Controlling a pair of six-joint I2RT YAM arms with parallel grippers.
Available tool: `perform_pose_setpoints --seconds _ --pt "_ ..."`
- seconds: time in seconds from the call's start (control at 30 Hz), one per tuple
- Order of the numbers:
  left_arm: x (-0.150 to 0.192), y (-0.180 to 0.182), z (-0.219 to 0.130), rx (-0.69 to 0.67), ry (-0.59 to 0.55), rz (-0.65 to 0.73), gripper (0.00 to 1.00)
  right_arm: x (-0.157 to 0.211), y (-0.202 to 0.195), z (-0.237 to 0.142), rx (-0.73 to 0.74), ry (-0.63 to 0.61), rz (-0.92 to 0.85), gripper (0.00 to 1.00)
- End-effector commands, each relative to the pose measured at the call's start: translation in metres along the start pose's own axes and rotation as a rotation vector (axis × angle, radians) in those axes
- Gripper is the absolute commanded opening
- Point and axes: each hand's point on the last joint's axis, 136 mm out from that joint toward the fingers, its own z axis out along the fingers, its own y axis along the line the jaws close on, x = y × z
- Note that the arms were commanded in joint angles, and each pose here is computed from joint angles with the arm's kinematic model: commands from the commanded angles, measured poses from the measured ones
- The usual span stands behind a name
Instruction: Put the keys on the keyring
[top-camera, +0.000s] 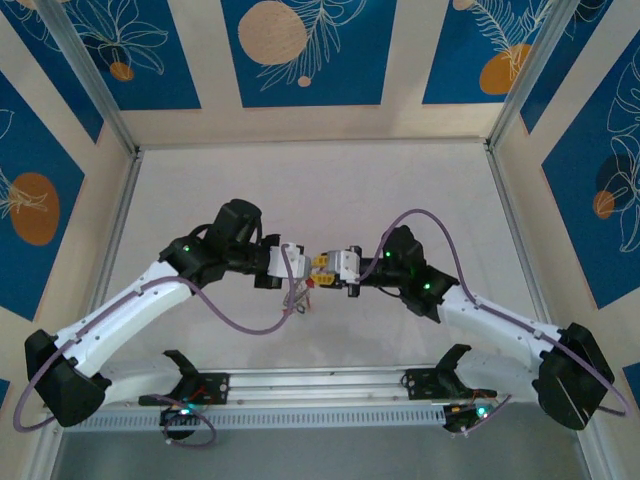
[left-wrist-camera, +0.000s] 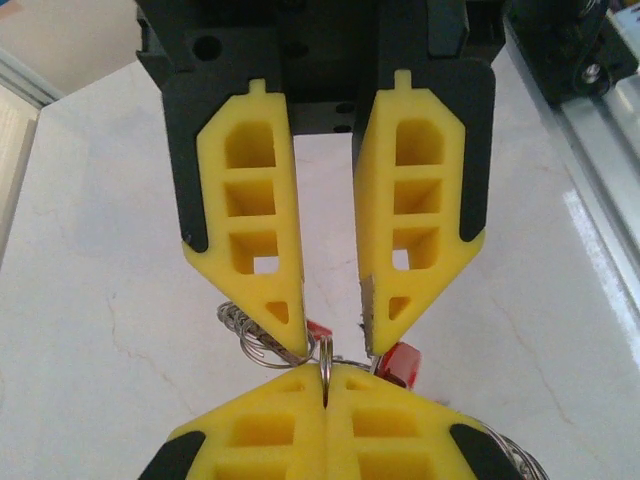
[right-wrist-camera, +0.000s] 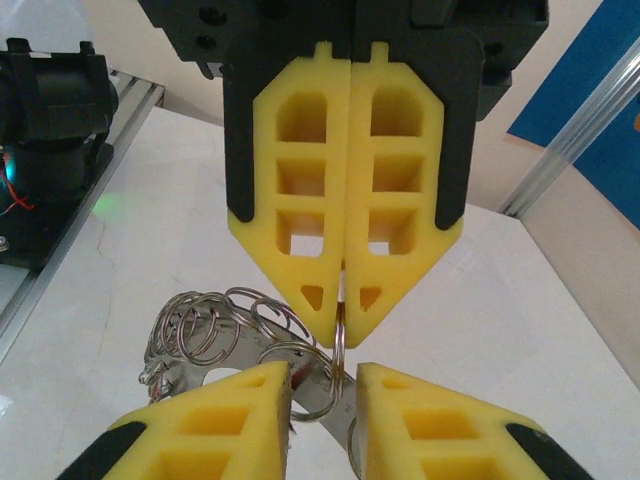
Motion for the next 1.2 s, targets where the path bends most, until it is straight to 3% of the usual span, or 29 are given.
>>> perform_pose_setpoints --seconds 0.0,0.17,0.43,0.9,0.93,1.03,1.17 --pt "-0.036 0.007 -0.017 -0.013 -0.146 -0.008 0.0 -0.006 -0.003 -0.007 0.037 -0.035 0.014 0.26" --pt "-0.047 0.006 -0.018 0.01 -0.229 -0.027 0.0 -0.005 -0.003 -0.008 0.045 -0.037 0.033 0.19" --pt "-0.056 0.005 -0.014 0.049 -0.301 -0.059 0.0 -0.007 -0.007 -0.008 0.063 -0.052 0.038 0.18" --pt "-0.04 0.006 -0.003 0.027 -0.267 -0.104 0.0 -0.015 -0.007 -0.016 0.059 -0.101 0.049 0.11" --pt "-0.04 0.006 -0.004 0.025 -0.268 -0.105 0.0 -0.012 -0.007 -0.016 0.061 -0.093 0.049 0.12" --pt "-0.043 0.004 -0.007 0.035 -0.284 -0.098 0.0 -0.008 -0.007 -0.021 0.087 -0.083 0.049 0.28" --pt "-0.042 -0.002 -0.008 0.055 -0.298 -0.088 0.0 -0.006 -0.005 -0.032 0.103 -0.089 0.077 0.29"
